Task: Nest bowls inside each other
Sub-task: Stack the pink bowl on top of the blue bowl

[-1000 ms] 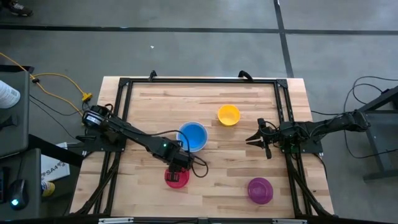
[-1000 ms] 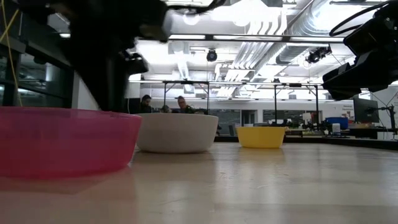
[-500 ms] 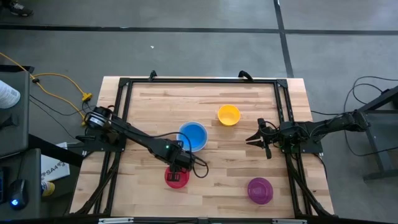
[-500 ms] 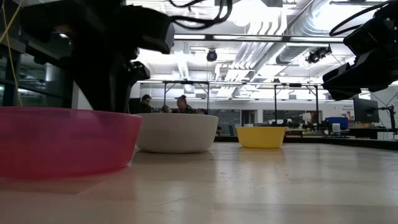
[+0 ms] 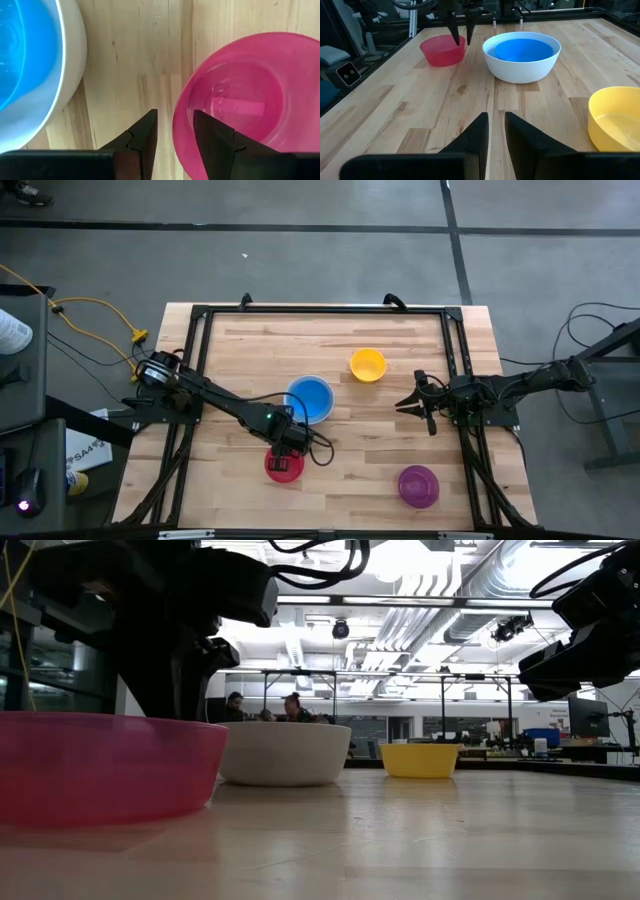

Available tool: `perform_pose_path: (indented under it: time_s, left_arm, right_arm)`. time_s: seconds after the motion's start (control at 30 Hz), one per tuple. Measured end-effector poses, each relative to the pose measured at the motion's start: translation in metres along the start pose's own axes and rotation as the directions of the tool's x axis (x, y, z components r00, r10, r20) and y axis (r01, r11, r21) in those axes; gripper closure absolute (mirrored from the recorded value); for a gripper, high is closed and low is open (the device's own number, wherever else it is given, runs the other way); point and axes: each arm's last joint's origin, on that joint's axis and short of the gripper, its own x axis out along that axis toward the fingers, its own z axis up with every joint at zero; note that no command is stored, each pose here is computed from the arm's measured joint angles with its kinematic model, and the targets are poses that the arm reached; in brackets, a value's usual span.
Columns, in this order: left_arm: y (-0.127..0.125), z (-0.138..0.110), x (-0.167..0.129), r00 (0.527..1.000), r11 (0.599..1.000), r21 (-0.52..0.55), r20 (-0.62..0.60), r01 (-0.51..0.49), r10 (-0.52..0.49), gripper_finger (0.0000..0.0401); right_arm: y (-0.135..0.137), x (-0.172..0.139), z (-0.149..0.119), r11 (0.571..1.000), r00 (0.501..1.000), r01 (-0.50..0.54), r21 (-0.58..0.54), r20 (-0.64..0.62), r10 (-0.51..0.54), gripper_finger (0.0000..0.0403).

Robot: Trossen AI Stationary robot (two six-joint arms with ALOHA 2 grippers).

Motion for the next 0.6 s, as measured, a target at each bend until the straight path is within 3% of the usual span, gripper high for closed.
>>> perform_pose_path:
  time_s: [0.6]
  left_arm:
    - [-0.0007,-0.0012,0.0038,0.999,1.000,-0.008,-0.029,0.017,-0.018,0.0278]
  right_arm:
    - [0.0000,0.0000,0.0000,1.000,1.000,0.000,0.000,-0.001,0.000,0.0346]
